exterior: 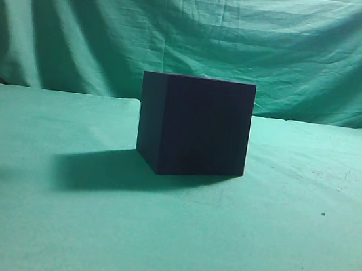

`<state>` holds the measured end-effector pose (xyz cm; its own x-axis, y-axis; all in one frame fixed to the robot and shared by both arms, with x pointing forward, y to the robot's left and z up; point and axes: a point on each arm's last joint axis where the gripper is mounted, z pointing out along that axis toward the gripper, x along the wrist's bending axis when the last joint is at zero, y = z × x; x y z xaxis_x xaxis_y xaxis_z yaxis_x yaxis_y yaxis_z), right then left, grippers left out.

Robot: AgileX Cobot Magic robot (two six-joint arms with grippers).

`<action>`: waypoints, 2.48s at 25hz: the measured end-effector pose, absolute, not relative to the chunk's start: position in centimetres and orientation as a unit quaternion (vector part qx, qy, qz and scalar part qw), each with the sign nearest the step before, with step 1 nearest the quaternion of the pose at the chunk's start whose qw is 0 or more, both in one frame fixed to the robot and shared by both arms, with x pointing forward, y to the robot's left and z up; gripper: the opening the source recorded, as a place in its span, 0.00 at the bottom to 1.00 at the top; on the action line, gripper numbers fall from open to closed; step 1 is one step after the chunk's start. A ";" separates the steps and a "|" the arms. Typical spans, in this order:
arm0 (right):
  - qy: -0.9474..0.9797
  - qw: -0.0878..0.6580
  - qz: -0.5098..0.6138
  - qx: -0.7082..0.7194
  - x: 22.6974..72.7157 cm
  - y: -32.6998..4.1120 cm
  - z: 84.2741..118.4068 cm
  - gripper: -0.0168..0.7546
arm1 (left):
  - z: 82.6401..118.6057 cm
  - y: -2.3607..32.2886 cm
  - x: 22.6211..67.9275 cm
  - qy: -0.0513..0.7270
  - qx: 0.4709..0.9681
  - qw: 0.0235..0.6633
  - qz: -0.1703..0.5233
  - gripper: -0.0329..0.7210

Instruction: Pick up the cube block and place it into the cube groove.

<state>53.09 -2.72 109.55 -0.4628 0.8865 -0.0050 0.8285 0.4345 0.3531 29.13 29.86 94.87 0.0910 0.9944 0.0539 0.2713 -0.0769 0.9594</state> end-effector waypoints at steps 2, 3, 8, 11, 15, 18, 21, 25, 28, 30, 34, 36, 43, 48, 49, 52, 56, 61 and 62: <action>0.838 0.102 0.174 0.507 52.4 -3.4 111.5 0.47 | 94.9 29.9 29.1 0.527 0.601 0.429 0.421 0.04; 0.836 0.105 0.187 0.504 51.9 -3.8 112.7 0.37 | 94.9 29.9 29.1 0.527 0.601 0.429 0.421 0.04; 0.824 0.093 0.268 0.490 48.4 -6.4 118.6 0.02 | 94.9 29.9 29.1 0.527 0.601 0.429 0.421 0.04; 0.816 0.104 0.311 0.476 46.0 -8.6 121.8 0.02 | 94.9 29.9 29.1 0.527 0.601 0.429 0.421 0.04; 0.811 0.115 0.330 0.470 42.5 -12.2 123.2 0.02 | 94.9 29.9 29.1 0.527 0.601 0.429 0.421 0.04; 0.811 0.133 0.320 0.470 40.2 -14.9 122.5 0.02 | 94.9 29.9 29.1 0.527 0.601 0.429 0.421 0.04; 0.812 0.144 0.314 0.470 37.7 -17.6 121.4 0.02 | 94.9 29.9 29.1 0.527 0.601 0.429 0.421 0.04; 0.805 0.145 0.341 0.463 34.6 -20.4 119.5 0.02 | 94.9 29.9 29.1 0.527 0.601 0.429 0.421 0.04; 0.789 0.148 0.390 0.452 32.5 -22.2 118.3 0.02 | 94.9 29.9 29.1 0.527 0.601 0.429 0.421 0.04; 0.780 0.145 0.412 0.448 31.0 -23.4 117.6 0.02 | 94.9 29.9 29.1 0.527 0.601 0.429 0.421 0.04; 0.774 0.144 0.431 0.441 28.2 -26.0 117.3 0.02 | 94.9 29.9 29.1 0.527 0.601 0.429 0.421 0.04; 0.777 0.156 0.437 0.426 27.4 -26.9 117.3 0.02 | 94.9 29.9 29.1 0.527 0.601 0.429 0.421 0.04; 0.801 0.201 0.449 0.340 26.3 -27.7 116.0 0.02 | 94.9 29.9 29.1 0.527 0.601 0.429 0.421 0.04; 0.745 0.259 0.502 0.355 26.6 -27.9 112.3 0.02 | 94.9 29.9 29.1 0.527 0.601 0.429 0.421 0.04; 0.724 0.279 0.515 0.364 26.5 -28.1 111.6 0.02 | 94.9 29.9 29.1 0.527 0.601 0.429 0.421 0.04; 0.674 0.329 0.529 0.396 26.7 -28.4 108.6 0.02 | 94.9 29.9 29.1 0.527 0.601 0.429 0.421 0.04; 0.625 0.378 0.518 0.446 26.9 -28.9 104.4 0.02 | 94.9 29.9 29.1 0.527 0.601 0.429 0.421 0.04; 0.586 0.416 0.487 0.496 28.2 -29.1 100.0 0.02 | 94.9 29.9 29.1 0.527 0.601 0.429 0.421 0.04; 0.584 0.416 0.480 0.505 28.5 -29.2 99.2 0.02 | 94.9 29.9 29.1 0.527 0.601 0.429 0.421 0.04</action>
<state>28.47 -29.18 99.16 -0.1433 0.9897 -0.0006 0.1899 0.0281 0.9814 29.13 29.86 94.87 0.0910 0.9944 0.0539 0.2713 -0.0769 0.9594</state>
